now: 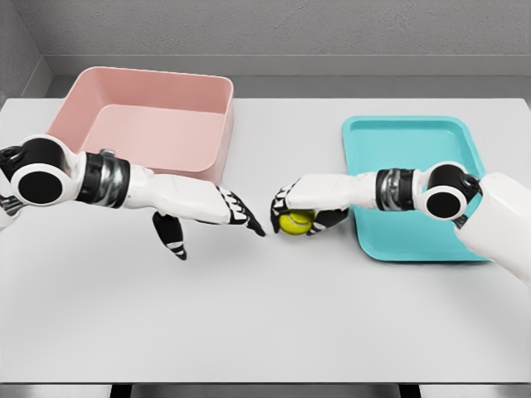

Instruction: Put the tennis from the blue tray into the pink basket with both arms

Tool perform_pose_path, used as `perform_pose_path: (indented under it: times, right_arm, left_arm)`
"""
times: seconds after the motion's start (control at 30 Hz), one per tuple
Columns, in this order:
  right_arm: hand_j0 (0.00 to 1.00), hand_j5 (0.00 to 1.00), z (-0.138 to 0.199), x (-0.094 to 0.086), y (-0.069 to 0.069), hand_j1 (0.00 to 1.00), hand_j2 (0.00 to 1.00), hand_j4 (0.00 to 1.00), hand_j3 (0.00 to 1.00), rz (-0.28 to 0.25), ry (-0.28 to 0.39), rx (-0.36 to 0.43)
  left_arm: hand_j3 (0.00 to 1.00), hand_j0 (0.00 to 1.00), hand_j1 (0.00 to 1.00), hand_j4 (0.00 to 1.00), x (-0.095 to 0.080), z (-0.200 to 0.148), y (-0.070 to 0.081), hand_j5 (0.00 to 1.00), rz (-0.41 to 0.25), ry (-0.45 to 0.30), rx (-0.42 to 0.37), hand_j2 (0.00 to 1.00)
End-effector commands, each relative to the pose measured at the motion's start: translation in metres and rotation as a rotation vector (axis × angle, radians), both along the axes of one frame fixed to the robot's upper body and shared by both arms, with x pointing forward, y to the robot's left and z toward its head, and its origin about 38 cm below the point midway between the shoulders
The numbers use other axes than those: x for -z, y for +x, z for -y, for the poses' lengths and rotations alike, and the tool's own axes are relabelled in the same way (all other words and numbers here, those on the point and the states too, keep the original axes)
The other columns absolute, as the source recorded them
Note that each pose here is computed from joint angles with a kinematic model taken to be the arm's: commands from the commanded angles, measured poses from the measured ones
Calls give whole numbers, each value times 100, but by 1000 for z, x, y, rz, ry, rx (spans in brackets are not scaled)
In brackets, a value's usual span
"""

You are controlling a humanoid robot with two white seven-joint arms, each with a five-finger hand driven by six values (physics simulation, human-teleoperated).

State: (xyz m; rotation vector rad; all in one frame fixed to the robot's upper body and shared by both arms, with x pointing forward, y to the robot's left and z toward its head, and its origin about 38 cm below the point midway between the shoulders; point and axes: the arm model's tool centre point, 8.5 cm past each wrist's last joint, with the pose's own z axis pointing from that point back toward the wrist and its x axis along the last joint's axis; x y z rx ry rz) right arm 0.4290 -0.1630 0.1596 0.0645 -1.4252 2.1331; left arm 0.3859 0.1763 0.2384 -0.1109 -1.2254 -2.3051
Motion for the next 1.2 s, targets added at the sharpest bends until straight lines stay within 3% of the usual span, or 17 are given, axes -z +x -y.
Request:
perform_pose_path:
  times: [0.0,0.23,0.27,0.33,0.53,0.57,0.7,0.8,0.87,0.93,0.97,1.0,1.1,1.17]
  right_arm:
    - [53,53,-6,8,1,53,53,53,53,-22,3,3]
    - [56,56,-17,14,2,56,56,56,56,-35,4,-7]
    - [63,63,-16,15,2,63,63,63,63,-36,3,-5]
    - [100,100,-14,17,5,100,100,100,100,-43,-5,18]
    - [100,100,-13,15,5,100,100,100,100,-39,-6,20]
    - [100,100,-11,12,7,100,100,100,100,-33,-10,23]
    - [100,100,5,-17,21,100,100,100,100,40,-13,46]
    - [100,100,51,-55,37,100,100,100,100,127,-73,106]
    - [100,100,80,-77,41,100,100,100,100,180,-98,130]
    - [100,100,101,-95,45,100,100,100,100,286,46,213]
    - [100,100,117,-89,45,100,100,100,100,320,125,279]
    - [100,100,130,-90,44,100,100,100,100,342,146,315]
    - [100,100,146,-86,42,100,100,100,100,338,128,350]
    - [100,100,155,-89,41,100,100,100,100,346,120,363]
  left_arm:
    - [100,100,100,100,0,-10,2,100,5,13,-24,100]
    - [100,100,100,100,0,-21,1,100,4,23,-48,100]
    - [100,100,100,100,0,-21,1,100,4,23,-48,100]
    - [100,100,100,100,0,-22,2,100,4,24,-49,100]
    - [100,100,100,100,1,-23,2,100,10,30,-53,100]
    - [100,100,100,100,2,-24,3,100,39,55,-44,100]
    - [100,100,100,100,0,-25,4,100,48,53,-47,100]
    - [100,100,100,100,-4,-16,4,100,51,37,-29,100]
    - [100,100,100,100,-8,12,4,100,58,3,29,100]
    - [100,100,100,100,-9,35,4,100,65,-18,69,100]
    - [100,100,100,100,-6,47,9,100,59,-27,77,100]
    - [100,100,100,100,-3,53,12,100,53,-31,79,100]
    - [100,100,100,100,-17,72,15,100,78,-66,107,100]
    - [100,100,100,100,-15,86,25,100,77,-73,103,100]
